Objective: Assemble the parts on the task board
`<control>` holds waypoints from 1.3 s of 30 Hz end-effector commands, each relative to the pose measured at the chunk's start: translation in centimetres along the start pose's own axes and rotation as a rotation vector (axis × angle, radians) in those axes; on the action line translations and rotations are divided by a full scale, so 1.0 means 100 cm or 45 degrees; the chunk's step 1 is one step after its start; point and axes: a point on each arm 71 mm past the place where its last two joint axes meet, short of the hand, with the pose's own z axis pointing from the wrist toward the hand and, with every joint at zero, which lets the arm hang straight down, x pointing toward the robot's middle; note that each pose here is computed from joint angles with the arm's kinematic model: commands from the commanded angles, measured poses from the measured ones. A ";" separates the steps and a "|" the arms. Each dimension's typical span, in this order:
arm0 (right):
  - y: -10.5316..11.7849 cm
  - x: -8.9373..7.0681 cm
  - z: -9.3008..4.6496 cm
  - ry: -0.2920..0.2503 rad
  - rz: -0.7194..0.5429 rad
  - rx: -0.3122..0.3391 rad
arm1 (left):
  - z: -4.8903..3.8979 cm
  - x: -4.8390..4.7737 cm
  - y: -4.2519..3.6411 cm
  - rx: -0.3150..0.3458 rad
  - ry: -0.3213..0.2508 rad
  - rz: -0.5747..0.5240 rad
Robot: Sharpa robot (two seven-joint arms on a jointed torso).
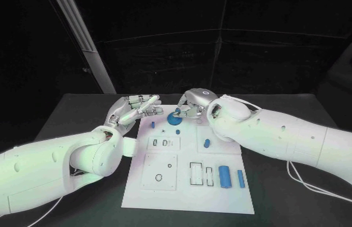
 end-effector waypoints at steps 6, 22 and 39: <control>-0.044 -0.021 -0.042 -0.074 0.327 -0.105 | 0.0000 -0.0021 -0.0019 0.013 0.011 0.000; -0.138 -0.023 -0.116 -0.052 0.386 0.123 | 0.0017 -0.0061 -0.0012 0.015 0.003 0.006; -0.156 0.007 -0.118 0.004 0.385 0.219 | 0.0041 -0.0092 0.0007 0.012 -0.006 0.013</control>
